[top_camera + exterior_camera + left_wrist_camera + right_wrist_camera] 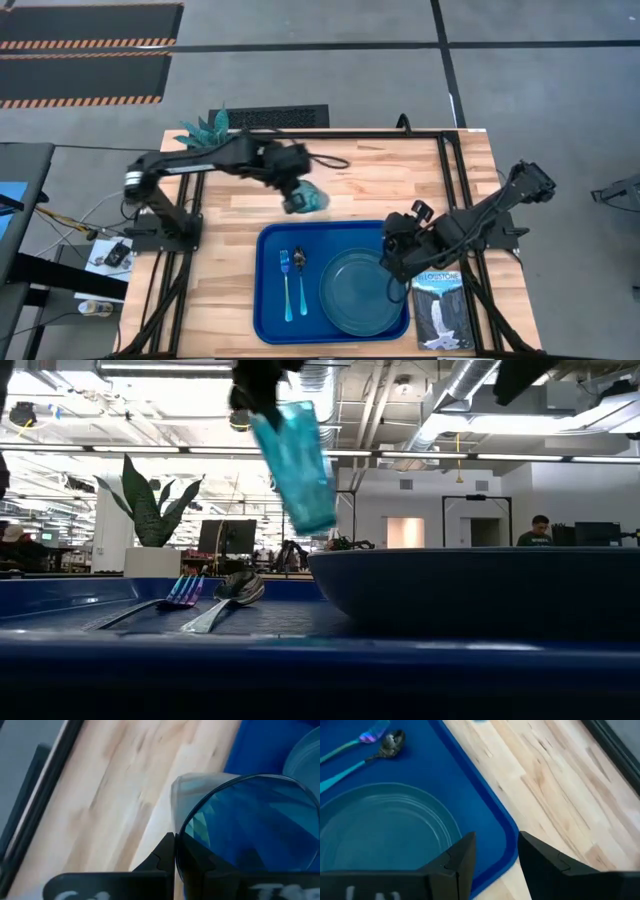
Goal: Pick and place plate/cup/fork/spoon on tray
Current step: Put the blue cup on the blue tray
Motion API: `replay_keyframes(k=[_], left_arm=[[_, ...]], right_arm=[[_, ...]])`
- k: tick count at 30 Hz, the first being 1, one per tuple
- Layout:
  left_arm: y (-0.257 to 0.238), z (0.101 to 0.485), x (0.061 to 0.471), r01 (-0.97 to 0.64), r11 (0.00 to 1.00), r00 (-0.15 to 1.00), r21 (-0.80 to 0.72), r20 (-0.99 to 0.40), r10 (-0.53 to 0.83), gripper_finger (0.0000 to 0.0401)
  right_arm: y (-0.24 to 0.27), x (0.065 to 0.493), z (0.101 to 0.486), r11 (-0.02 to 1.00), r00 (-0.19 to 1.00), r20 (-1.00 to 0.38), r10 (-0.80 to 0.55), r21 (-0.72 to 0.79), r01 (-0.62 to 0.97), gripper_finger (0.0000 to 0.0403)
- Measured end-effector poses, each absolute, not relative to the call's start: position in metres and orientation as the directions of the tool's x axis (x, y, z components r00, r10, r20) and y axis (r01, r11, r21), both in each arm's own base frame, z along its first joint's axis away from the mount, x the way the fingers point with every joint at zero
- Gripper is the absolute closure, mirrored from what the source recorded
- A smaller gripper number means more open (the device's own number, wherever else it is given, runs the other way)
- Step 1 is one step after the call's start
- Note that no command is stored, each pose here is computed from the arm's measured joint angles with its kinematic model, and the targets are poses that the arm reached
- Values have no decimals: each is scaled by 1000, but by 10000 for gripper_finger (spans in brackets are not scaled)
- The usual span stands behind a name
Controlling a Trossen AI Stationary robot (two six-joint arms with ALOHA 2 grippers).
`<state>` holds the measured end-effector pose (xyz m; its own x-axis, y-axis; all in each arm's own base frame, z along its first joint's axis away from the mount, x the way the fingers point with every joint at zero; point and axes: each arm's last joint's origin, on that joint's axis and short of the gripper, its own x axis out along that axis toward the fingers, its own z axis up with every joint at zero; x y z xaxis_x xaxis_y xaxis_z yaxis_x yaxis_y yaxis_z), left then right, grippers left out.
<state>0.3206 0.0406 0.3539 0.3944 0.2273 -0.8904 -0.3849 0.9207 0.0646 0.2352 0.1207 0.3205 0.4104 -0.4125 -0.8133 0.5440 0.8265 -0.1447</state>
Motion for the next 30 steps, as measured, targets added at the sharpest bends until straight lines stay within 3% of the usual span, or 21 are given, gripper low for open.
replay_keyframes(k=[7,14,19,30], left_arm=[[36,346,376,-215,976,522,-40,-849,80,401],[30,325,401,-149,989,481,23,-872,93,401],[23,307,412,-122,992,443,40,-892,90,401],[0,304,414,-64,993,440,99,-890,117,401]], right_arm=[[135,215,319,789,363,-831,-421,-139,598,234],[148,192,319,723,317,-838,-444,-126,679,234],[155,188,319,738,342,-835,-430,-108,666,234],[153,189,320,735,362,-813,-456,-115,668,234]])
